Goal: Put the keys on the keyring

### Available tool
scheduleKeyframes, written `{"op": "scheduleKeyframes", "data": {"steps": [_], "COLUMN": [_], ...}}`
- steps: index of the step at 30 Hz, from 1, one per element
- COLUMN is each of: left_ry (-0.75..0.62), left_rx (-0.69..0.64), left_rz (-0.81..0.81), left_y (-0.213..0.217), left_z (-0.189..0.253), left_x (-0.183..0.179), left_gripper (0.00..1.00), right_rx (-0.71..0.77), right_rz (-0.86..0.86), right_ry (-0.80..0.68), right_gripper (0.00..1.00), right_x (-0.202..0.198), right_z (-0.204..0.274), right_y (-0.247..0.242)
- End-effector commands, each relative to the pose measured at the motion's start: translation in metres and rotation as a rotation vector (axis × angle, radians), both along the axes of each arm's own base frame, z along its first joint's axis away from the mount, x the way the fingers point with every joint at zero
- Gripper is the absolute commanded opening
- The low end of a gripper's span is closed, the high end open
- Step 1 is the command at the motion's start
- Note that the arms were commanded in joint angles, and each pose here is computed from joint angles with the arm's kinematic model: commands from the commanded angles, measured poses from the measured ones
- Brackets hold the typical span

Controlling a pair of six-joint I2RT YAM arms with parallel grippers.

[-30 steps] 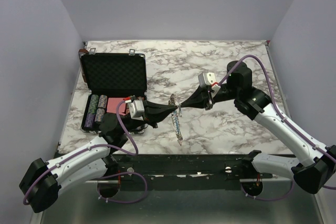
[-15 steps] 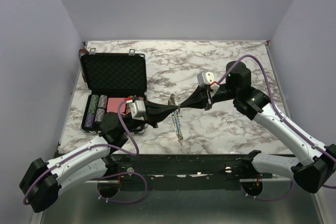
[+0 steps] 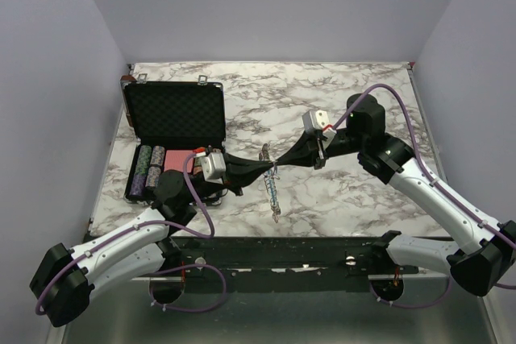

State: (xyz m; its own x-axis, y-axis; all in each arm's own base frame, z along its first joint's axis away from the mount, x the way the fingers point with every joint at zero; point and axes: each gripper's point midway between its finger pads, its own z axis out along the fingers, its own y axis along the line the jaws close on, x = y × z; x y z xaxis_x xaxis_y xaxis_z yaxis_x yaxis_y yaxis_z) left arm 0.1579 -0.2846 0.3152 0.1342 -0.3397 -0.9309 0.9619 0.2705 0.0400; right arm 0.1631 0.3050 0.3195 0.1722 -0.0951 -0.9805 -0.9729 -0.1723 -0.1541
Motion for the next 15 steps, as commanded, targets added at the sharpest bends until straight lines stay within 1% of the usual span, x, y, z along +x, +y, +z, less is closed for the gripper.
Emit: {"op": "scheduleKeyframes", "data": {"steps": [1,15], "left_ry": [-0.025,0.024], "left_rx": [0.01,0.029], "left_rz": [-0.018,0.006], "left_y": [-0.003,-0.0047], "left_z": [0.0077,0.0048], "left_x": [-0.0025,0.0049], "left_gripper": [0.0,0.0], "right_rx": [0.015,0.005], "right_rz": [0.05,0.05], "right_ry": [0.005,-0.013], "right_gripper": [0.0,0.0], "right_x": [-0.0092,-0.0104], "right_z": [0.0014,-0.0002], "right_y": [0.0052,0.0034]}}
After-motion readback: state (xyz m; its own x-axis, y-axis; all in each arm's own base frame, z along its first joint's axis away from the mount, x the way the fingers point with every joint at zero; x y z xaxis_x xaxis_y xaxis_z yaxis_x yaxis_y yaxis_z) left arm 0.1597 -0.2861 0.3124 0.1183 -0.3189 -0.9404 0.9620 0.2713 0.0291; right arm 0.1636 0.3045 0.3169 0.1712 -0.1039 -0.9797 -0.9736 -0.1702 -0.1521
